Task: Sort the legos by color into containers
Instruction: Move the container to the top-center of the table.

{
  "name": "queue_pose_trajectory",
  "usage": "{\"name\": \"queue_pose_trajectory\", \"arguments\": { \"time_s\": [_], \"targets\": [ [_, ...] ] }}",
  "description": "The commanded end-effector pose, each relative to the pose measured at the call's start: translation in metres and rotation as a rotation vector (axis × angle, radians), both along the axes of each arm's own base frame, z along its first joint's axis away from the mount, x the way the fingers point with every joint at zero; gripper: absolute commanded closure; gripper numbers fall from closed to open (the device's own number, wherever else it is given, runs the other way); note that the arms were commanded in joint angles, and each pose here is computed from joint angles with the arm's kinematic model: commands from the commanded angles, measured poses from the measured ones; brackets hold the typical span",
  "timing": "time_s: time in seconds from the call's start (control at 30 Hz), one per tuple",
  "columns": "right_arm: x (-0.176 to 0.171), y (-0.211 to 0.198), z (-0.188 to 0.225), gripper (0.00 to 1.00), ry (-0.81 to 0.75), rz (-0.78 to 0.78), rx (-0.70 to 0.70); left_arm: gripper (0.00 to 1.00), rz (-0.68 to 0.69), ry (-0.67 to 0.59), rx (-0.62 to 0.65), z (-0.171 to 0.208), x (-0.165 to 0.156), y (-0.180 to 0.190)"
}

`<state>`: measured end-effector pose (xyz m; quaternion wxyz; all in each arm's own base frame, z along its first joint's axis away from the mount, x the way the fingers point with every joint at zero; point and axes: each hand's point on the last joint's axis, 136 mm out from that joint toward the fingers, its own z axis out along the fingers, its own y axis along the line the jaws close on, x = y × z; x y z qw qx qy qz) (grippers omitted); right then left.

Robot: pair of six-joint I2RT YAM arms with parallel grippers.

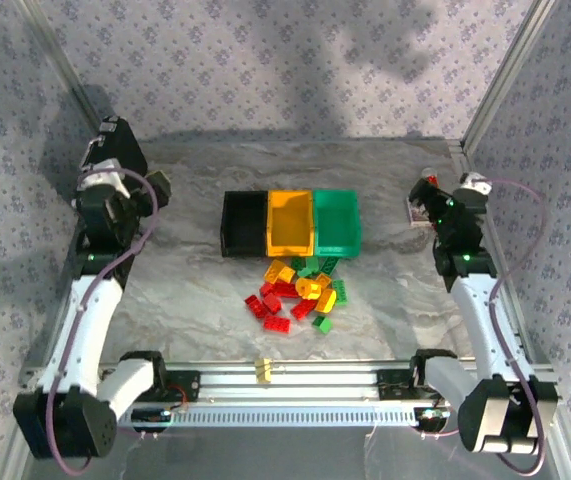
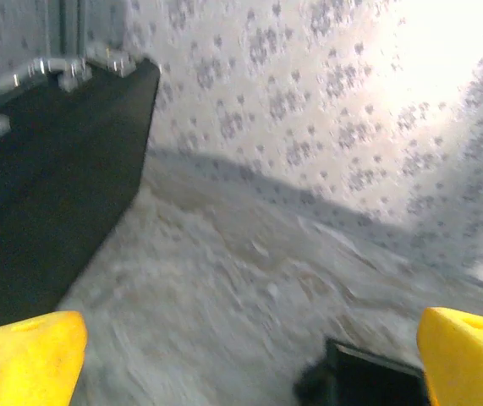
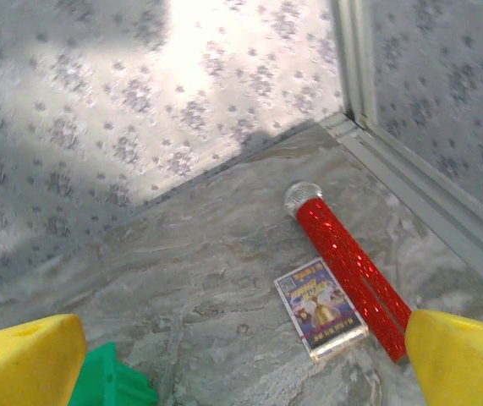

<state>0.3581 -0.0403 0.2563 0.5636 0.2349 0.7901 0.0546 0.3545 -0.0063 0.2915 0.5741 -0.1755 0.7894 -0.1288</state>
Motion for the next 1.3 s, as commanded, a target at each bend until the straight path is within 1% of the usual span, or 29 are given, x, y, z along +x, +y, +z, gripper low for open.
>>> {"name": "queue_pose_trajectory", "arguments": {
  "time_s": [0.0, 0.03, 0.1, 0.17, 0.23, 0.33, 0.4, 0.5, 0.57, 0.63, 0.7, 0.83, 0.9, 1.03, 1.17, 1.27],
  "targets": [
    [-0.031, 0.036, -0.089, 0.01, 0.36, 0.095, 0.139, 0.01, -0.131, 0.382, -0.082, -0.091, -0.042, -0.052],
    [-0.033, 0.043, -0.092, 0.01, 0.386, 0.126, 0.121, 0.01, -0.153, 0.422, -0.031, -0.099, -0.048, -0.062],
    [-0.038, 0.066, -0.099, 0.01, 0.438, 0.234, 0.102, 0.01, -0.242, 0.494, 0.068, -0.116, -0.063, -0.091],
    [-0.048, 0.078, -0.105, 0.01, 0.487, 0.28, 0.059, 0.01, -0.298, 0.535, 0.106, -0.132, -0.077, -0.111],
    [-0.059, 0.087, -0.11, 0.01, 0.52, 0.307, 0.023, 0.02, -0.298, 0.562, 0.097, -0.144, -0.092, -0.119],
    [-0.073, 0.098, -0.111, 0.07, 0.549, 0.359, 0.017, 0.05, -0.319, 0.551, 0.092, -0.151, -0.106, -0.123],
    [-0.08, 0.108, -0.111, 0.13, 0.55, 0.405, 0.015, 0.11, -0.314, 0.553, 0.09, -0.154, -0.11, -0.12],
    [-0.086, 0.123, -0.11, 0.18, 0.528, 0.468, 0.001, 0.15, -0.321, 0.564, 0.106, -0.155, -0.108, -0.12],
    [-0.085, 0.13, -0.112, 0.24, 0.515, 0.494, -0.009, 0.18, -0.33, 0.561, 0.116, -0.156, -0.102, -0.123],
    [-0.081, 0.131, -0.118, 0.27, 0.529, 0.497, -0.015, 0.21, -0.347, 0.567, 0.095, -0.159, -0.092, -0.128],
    [-0.075, 0.135, -0.124, 0.3, 0.549, 0.51, -0.023, 0.24, -0.346, 0.581, 0.078, -0.161, -0.079, -0.129],
    [-0.059, 0.142, -0.132, 0.36, 0.583, 0.539, -0.039, 0.31, -0.307, 0.595, 0.097, -0.163, -0.05, -0.124],
    [-0.051, 0.143, -0.137, 0.41, 0.601, 0.54, -0.043, 0.34, -0.313, 0.601, 0.081, -0.163, -0.035, -0.126],
    [-0.035, 0.145, -0.145, 0.42, 0.605, 0.548, -0.047, 0.38, -0.332, 0.606, 0.098, -0.165, -0.012, -0.133],
    [-0.015, 0.148, -0.157, 0.45, 0.636, 0.575, -0.032, 0.48, -0.355, 0.646, 0.123, -0.175, 0.01, -0.141],
    [0.0, 0.152, -0.164, 0.46, 0.649, 0.591, -0.028, 0.5, -0.355, 0.657, 0.135, -0.181, 0.025, -0.143]
  ]
}}
